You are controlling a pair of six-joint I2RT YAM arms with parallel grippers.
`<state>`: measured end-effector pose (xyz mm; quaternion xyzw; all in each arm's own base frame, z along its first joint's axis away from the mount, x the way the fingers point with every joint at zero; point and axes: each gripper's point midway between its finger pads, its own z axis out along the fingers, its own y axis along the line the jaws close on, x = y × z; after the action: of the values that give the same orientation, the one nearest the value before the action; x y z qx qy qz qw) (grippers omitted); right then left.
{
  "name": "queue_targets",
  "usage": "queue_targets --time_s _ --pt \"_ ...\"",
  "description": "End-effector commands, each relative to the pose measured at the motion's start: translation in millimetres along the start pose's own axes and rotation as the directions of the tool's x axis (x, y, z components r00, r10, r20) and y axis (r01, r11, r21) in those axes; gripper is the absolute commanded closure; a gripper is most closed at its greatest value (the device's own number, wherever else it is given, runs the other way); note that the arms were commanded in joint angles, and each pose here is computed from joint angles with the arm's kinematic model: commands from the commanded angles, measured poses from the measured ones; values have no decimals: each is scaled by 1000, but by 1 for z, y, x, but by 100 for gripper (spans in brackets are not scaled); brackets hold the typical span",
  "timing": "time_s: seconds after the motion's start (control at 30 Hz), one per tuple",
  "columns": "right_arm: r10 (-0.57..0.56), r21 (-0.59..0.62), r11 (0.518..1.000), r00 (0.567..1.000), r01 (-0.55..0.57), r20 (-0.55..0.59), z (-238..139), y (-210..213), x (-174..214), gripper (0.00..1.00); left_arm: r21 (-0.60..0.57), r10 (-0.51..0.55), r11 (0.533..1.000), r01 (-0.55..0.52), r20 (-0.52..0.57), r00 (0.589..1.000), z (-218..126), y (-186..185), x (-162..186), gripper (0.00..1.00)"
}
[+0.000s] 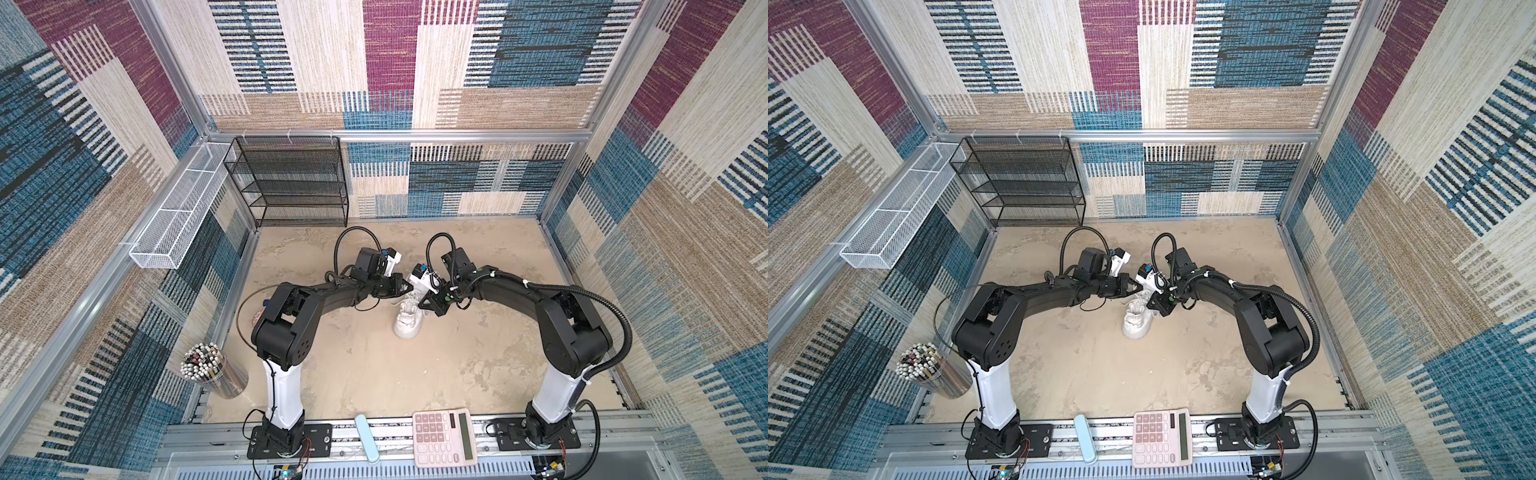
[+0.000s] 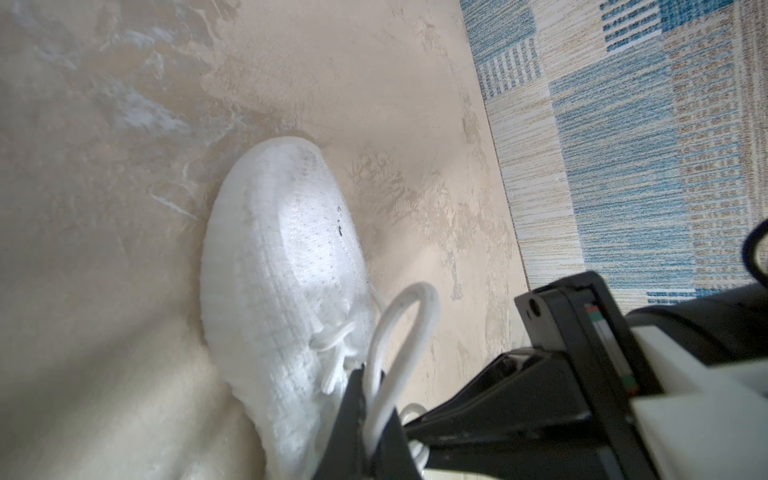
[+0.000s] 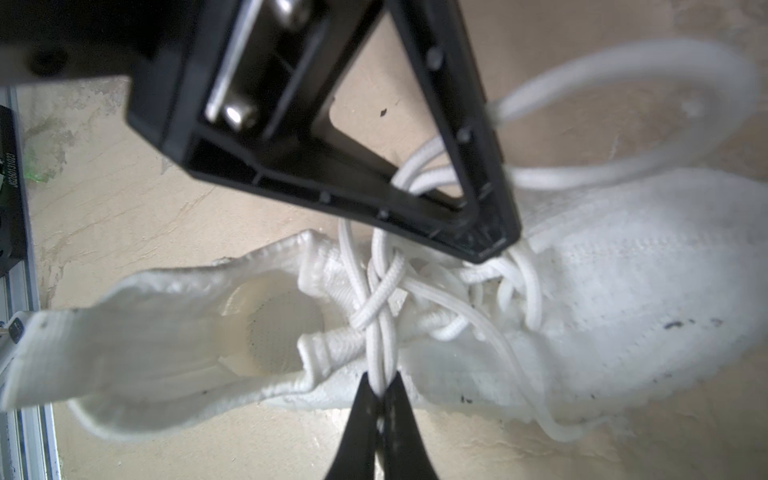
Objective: Tie the shoes
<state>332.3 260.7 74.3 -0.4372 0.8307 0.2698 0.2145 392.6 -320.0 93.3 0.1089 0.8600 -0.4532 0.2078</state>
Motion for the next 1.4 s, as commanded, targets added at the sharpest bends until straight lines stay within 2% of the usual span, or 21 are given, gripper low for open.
queue_targets --time_s 0.0,0.17,0.47,1.2,1.37 --pt "15 9 1000 999 -15 -31 -3 1 6 100 -26 10 1000 -9 36 999 -5 2 -7 100" --pt "70 4 998 995 -70 -66 0 2 15 100 -14 -20 1000 21 63 998 -5 9 -8 100" --pt "106 42 994 989 -102 -106 -2 -1 27 100 -21 -33 999 35 94 995 -9 19 -20 100" --pt "227 97 972 958 -213 -177 -10 3 53 100 -9 -37 999 38 107 994 -13 34 -40 100" --pt "261 114 964 940 -240 -221 -7 2 66 100 -58 -36 997 43 122 992 -18 44 -37 100"
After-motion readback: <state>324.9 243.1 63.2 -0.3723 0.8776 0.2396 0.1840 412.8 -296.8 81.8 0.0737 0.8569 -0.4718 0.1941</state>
